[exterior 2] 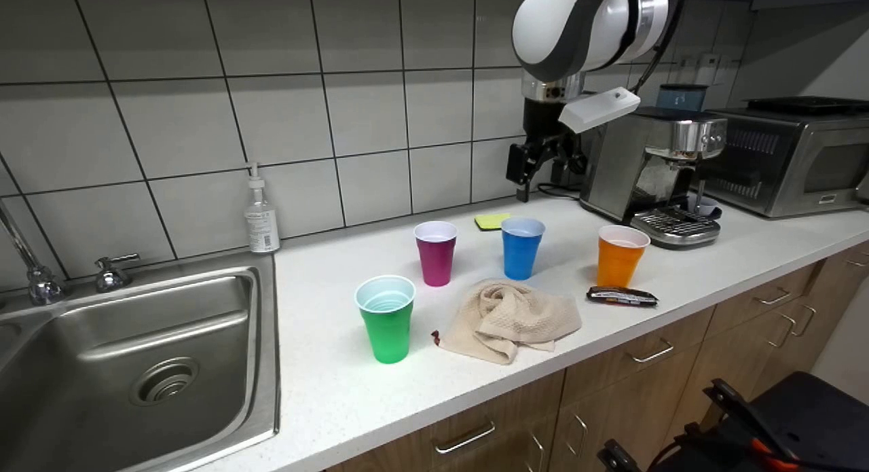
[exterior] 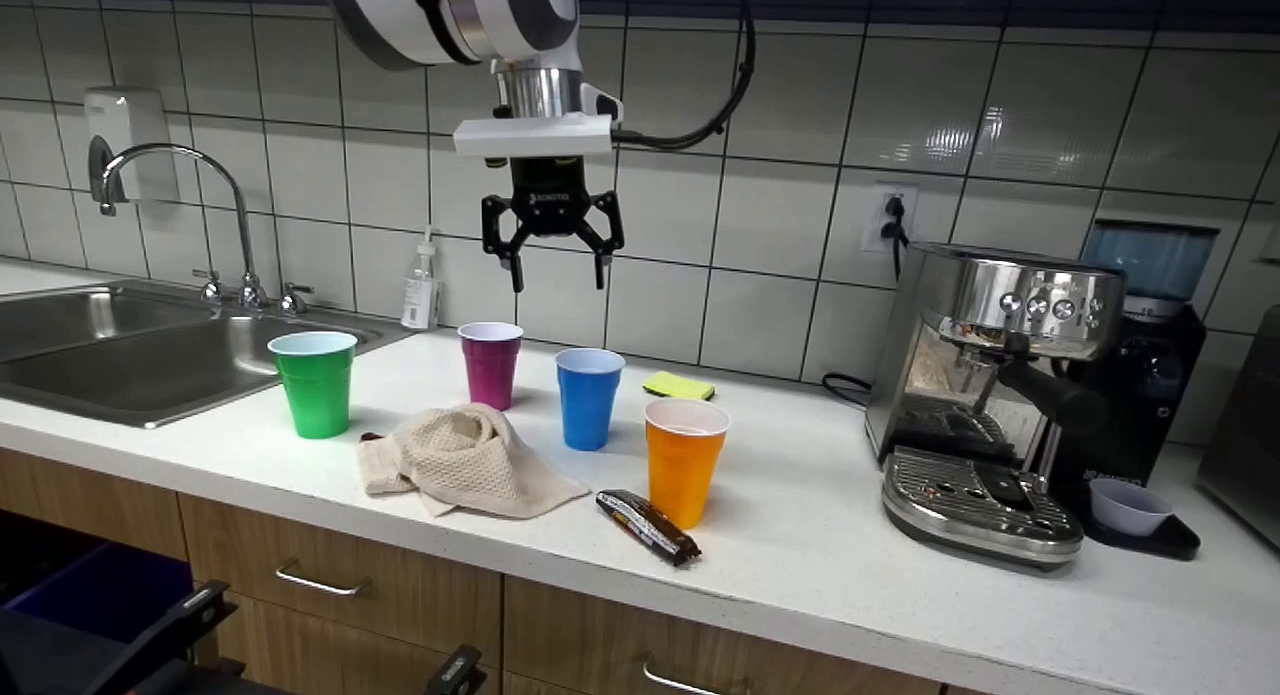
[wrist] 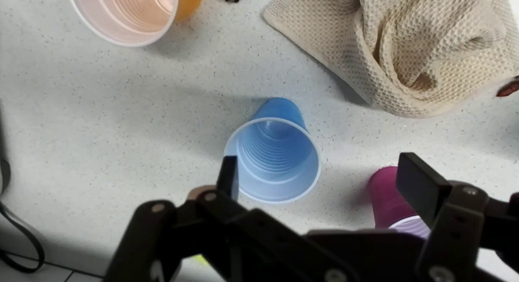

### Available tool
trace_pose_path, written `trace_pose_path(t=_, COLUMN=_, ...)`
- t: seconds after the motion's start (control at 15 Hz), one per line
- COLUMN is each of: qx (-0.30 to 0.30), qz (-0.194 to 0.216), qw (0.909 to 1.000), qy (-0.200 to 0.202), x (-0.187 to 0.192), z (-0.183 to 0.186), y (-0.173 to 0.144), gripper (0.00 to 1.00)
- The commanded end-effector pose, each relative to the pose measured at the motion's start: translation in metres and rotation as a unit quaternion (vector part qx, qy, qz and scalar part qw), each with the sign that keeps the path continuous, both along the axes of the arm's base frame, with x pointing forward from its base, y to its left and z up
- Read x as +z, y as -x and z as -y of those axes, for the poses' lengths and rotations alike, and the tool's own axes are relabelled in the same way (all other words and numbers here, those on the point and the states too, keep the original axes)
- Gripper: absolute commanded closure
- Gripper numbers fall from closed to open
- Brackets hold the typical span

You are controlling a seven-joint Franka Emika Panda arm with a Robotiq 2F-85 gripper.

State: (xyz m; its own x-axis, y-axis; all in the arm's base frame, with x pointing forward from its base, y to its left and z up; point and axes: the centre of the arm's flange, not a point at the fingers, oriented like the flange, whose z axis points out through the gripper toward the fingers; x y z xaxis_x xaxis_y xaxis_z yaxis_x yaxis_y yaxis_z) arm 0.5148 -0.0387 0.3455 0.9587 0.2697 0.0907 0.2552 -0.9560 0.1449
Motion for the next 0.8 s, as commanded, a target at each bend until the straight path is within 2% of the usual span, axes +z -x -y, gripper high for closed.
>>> trace_pose_path(t=0.0, qx=-0.016, qz=-0.008, qw=0.9998, qy=-0.010, x=-0.011, z=-0.003, y=-0.026, gripper=0.00)
trace_pose_path(t=0.73, qx=-0.012, qz=-0.028, qw=0.9994, qy=-0.017, x=-0.052, z=-0.013, y=-0.056, gripper=0.00)
